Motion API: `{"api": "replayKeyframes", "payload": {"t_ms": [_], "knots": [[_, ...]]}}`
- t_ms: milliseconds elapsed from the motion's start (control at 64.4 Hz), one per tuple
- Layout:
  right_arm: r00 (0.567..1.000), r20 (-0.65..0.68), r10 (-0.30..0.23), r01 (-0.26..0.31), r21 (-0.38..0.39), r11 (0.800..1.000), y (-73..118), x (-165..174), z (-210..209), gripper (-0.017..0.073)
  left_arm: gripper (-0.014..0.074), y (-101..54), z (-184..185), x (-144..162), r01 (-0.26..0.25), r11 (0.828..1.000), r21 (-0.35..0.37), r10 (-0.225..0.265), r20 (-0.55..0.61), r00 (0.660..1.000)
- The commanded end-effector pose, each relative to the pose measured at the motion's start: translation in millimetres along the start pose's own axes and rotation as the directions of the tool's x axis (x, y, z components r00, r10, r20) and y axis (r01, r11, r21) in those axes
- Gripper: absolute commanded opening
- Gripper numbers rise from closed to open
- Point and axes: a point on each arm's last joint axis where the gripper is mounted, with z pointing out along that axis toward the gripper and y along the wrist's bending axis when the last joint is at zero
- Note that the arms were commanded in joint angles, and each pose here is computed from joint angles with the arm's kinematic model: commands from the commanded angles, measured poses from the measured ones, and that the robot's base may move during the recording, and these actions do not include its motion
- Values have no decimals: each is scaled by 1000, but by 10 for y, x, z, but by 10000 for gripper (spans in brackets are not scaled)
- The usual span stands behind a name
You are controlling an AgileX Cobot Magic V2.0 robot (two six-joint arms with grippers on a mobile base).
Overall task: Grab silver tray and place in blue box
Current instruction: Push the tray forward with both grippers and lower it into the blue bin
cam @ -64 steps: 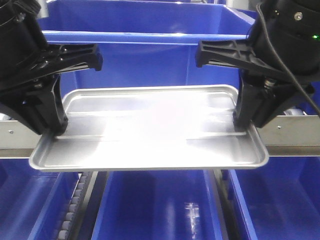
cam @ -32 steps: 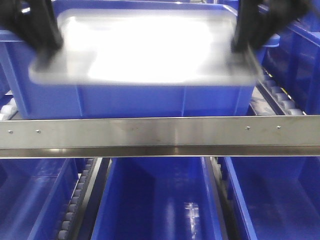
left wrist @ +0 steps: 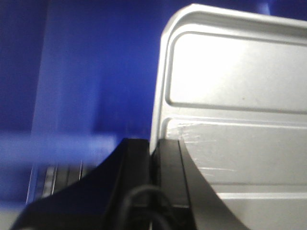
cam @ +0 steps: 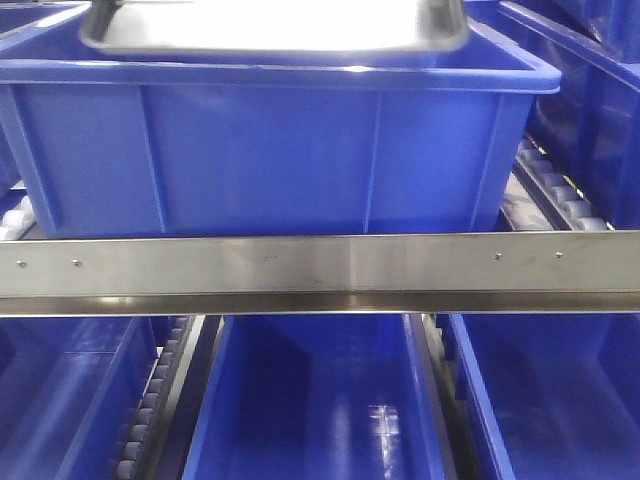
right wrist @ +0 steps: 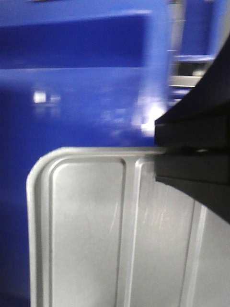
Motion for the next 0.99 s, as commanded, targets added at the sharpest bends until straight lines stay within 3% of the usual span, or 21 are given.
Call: {"api": "replayKeyframes", "payload": {"t_ms": [0, 109, 419, 605, 823, 931, 978], "knots": [[978, 206, -12, 34, -105, 994, 98, -311, -130, 57, -104, -111, -108, -365, -9, 990, 141, -23, 224, 974], [955, 296, -30, 66, -112, 991, 47, -445, 16, 57, -104, -80, 46, -498, -48, 989, 138, 6, 291, 957], [891, 455, 3, 102, -207, 973, -88, -569, 572, 57, -104, 141, 622, -603, -56, 981, 185, -20, 384, 923], [912, 410, -6, 90, -186, 978, -167, -467, 873, 57, -104, 256, 951, -483, -42, 986, 162, -15, 338, 941], [925, 381, -12, 83, -172, 982, -191, -412, 977, 63, -76, 262, 974, -469, -41, 987, 157, -13, 330, 944], [925, 381, -12, 83, -172, 982, -191, -412, 977, 156, 34, 286, 982, -456, -57, 990, 130, 13, 316, 949], [924, 381, -12, 83, -171, 982, -195, -413, 978, 250, 90, 303, 983, -461, -63, 990, 124, 20, 318, 948]]}}
